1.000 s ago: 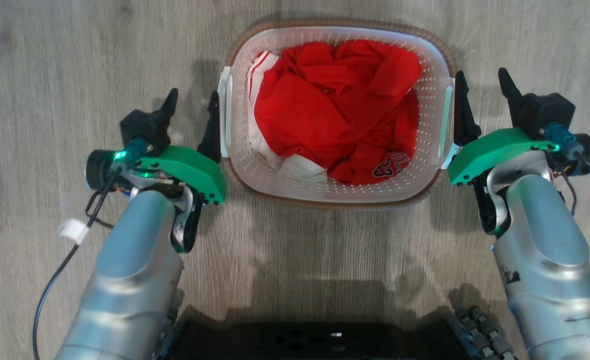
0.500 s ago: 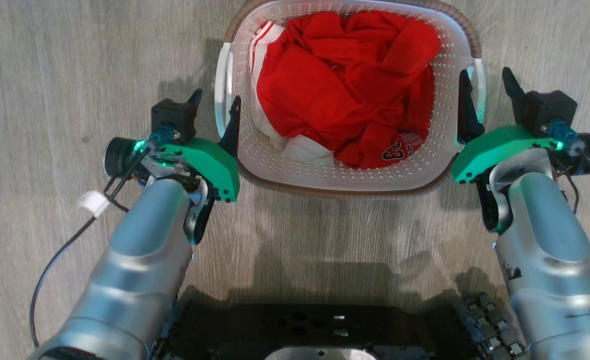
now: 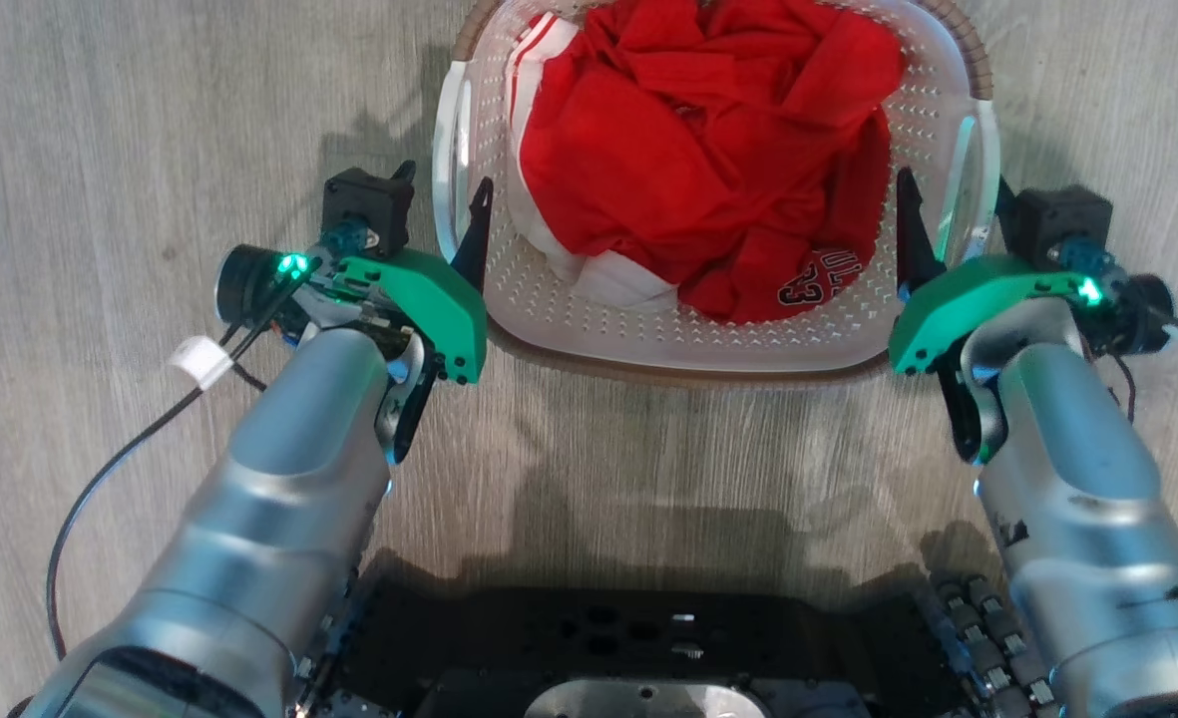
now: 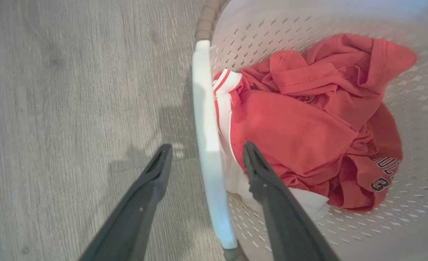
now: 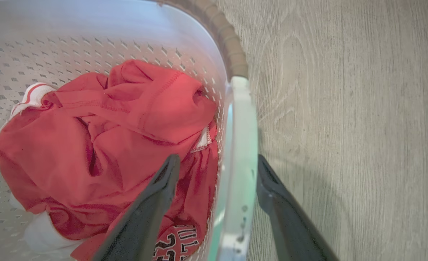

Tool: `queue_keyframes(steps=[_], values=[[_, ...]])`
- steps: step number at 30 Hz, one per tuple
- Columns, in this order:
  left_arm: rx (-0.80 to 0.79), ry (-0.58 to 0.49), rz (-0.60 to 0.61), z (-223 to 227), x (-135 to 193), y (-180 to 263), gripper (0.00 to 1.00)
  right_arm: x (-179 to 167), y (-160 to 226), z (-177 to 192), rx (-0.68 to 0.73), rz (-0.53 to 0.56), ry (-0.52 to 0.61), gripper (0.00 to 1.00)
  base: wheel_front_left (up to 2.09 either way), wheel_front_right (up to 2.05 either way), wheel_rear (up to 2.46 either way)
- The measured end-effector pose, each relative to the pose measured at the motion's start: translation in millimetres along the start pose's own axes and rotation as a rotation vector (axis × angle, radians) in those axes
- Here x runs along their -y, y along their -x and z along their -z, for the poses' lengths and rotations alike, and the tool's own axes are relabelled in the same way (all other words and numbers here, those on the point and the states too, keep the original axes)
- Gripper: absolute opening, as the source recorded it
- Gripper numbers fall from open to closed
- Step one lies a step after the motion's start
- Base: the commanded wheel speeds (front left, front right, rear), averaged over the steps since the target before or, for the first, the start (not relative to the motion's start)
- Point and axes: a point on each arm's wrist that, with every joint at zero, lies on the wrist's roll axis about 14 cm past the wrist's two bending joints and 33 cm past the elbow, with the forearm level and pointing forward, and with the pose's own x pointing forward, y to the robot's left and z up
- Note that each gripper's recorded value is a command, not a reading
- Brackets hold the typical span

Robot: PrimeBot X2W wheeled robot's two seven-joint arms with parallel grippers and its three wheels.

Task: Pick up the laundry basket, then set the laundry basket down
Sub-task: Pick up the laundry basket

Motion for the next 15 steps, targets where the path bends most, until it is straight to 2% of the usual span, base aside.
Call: queue_keyframes(steps=[11,15], values=[[-0.008,-0.012,0.012,0.2,2.0,-8.6,1.0,1.4,-9.3,18.7,-0.059,0.001,-0.014,1.0,0.0,0.0,0.0],[-0.009,-0.019,0.025,-0.5,5.8,-11.3,1.0,1.2,-16.5,11.1,-0.042,-0.002,-0.011,1.0,0.0,0.0,0.0]])
